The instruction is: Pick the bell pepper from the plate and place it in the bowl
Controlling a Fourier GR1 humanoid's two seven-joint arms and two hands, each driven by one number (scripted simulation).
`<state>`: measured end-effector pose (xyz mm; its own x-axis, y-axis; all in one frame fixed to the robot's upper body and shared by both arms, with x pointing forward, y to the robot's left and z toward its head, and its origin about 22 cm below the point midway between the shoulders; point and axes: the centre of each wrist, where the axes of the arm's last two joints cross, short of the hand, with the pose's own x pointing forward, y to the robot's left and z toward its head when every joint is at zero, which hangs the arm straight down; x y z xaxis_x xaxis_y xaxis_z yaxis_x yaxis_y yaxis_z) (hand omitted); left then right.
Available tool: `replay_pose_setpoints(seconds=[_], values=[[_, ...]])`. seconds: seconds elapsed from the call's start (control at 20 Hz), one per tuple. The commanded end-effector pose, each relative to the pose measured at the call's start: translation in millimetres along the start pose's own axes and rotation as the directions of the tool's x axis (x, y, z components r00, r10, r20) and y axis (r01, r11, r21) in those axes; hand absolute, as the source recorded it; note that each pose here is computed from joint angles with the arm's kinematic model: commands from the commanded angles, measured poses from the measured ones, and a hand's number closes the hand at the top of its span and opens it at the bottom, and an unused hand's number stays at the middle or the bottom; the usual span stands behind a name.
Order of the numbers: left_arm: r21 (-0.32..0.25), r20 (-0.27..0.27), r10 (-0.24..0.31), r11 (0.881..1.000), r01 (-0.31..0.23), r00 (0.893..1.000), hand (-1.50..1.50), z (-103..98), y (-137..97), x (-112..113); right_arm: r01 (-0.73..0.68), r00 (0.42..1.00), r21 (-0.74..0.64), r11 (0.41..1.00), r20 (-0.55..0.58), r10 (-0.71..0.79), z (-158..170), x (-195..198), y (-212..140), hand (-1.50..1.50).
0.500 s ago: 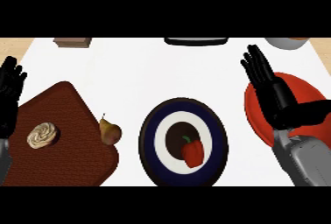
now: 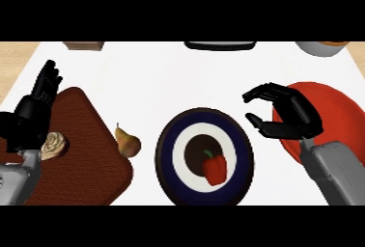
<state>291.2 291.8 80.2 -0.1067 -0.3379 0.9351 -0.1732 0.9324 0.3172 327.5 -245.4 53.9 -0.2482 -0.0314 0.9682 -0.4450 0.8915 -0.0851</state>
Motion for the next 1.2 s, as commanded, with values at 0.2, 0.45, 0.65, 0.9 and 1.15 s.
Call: replay_pose_setpoints(seconds=[0.2,0.45,0.65,0.9,1.15], values=[[-0.041,-0.018,-0.011,0.999,0.01,1.0,0.0,3.2,-26.9,13.3,-0.037,0.982,0.312,0.949,0.19,-0.024,26.9,-28.3,-40.0,-1.5],[-0.029,-0.019,-0.009,1.0,0.009,1.0,0.0,4.1,-29.3,11.1,-0.272,0.961,0.417,0.867,0.167,0.222,1.6,22.1,-82.4,-1.5],[-0.026,-0.034,-0.013,1.0,0.012,0.999,0.0,-1.0,-24.6,16.6,-0.435,0.897,0.516,0.738,0.183,0.401,-16.6,31.6,-54.3,-1.5],[-0.021,-0.026,-0.018,1.0,0.017,0.999,0.0,-3.0,-25.7,16.6,-0.544,0.808,0.61,0.576,0.196,0.555,-47.4,56.9,-16.3,-1.5],[-0.026,-0.042,-0.007,1.0,0.006,0.999,0.0,15.0,-28.9,14.1,-0.532,0.789,0.704,0.471,0.209,0.578,-62.6,61.1,27.4,-1.5]])
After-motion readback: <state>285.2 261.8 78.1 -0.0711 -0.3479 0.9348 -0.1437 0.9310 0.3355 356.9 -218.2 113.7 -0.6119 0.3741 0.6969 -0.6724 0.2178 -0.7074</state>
